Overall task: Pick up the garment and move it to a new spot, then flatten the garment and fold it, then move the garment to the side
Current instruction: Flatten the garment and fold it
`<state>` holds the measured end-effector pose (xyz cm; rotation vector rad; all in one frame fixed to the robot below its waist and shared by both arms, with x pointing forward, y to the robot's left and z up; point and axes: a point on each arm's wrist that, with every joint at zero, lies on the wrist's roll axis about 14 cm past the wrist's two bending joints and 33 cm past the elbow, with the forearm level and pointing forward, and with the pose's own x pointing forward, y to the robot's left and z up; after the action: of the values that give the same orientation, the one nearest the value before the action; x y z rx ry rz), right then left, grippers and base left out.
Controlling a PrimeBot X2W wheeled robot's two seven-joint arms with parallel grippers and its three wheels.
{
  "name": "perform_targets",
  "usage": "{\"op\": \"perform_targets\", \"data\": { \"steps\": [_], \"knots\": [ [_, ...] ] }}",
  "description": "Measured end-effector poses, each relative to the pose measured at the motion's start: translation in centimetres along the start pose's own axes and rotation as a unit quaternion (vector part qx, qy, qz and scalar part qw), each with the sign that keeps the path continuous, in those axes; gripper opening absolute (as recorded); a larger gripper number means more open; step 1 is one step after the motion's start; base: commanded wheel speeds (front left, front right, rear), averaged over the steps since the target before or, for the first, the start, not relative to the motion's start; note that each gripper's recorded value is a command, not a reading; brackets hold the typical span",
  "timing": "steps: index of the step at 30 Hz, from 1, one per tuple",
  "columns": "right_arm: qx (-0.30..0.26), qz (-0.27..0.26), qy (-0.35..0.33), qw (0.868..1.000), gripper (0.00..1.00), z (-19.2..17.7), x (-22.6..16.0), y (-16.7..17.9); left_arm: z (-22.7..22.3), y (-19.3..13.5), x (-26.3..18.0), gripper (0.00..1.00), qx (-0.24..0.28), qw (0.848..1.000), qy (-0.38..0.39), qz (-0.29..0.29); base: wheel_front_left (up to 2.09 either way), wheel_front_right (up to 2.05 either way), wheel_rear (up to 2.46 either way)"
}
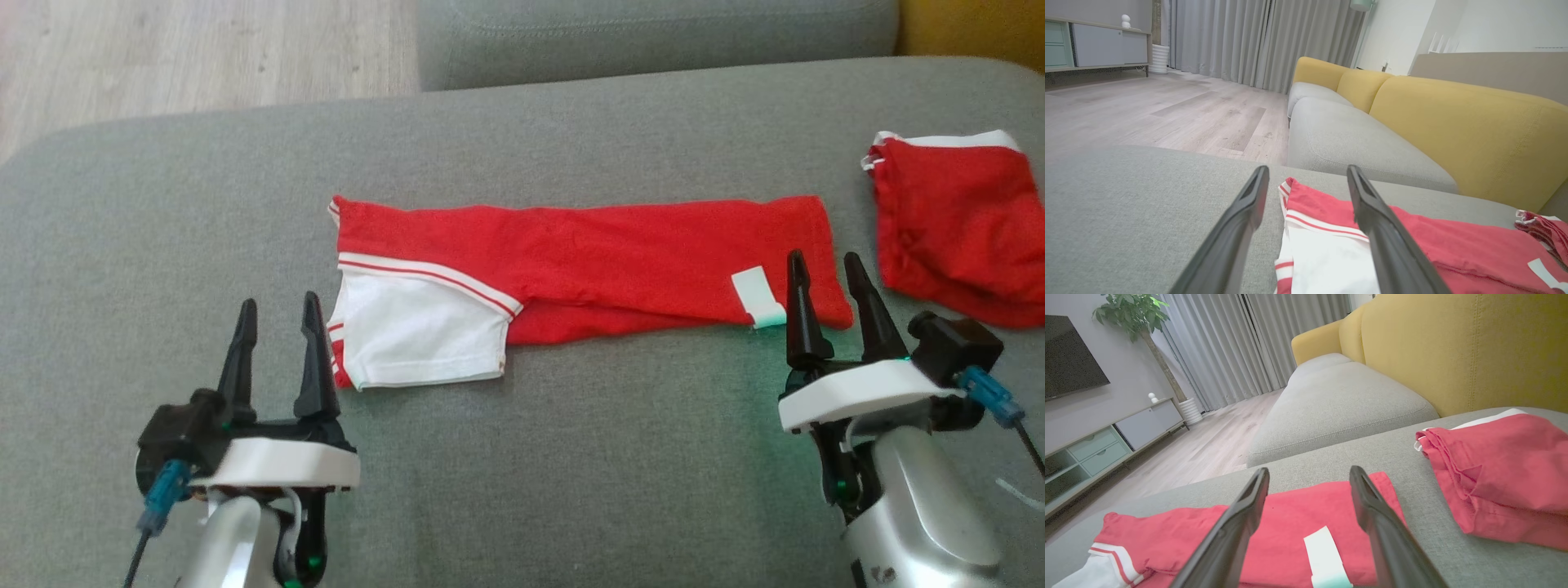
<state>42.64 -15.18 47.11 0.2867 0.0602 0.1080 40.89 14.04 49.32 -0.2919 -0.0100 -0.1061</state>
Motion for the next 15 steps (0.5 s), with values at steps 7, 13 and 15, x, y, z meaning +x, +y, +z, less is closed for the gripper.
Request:
{"op": "perform_targets", "data": {
  "steps": [7,13,15],
  "knots": [
    [-0.036,-0.011,0.031,0.999,1.00,-1.0,2.4,-1.1,-1.5,0.2,0.8,1.00,0.005,1.000,0.018,-0.004,0.00,0.00,0.00],
    [-0.029,-0.043,0.075,0.996,1.00,-2.7,5.2,-3.1,-1.4,0.8,2.1,1.00,0.007,1.000,0.014,-0.001,0.00,0.00,0.00],
    [-0.027,-0.057,0.099,0.993,1.00,-4.0,5.5,-3.8,-1.5,1.1,2.1,1.00,0.006,1.000,0.016,0.001,0.00,0.00,0.00]
  ]
}}
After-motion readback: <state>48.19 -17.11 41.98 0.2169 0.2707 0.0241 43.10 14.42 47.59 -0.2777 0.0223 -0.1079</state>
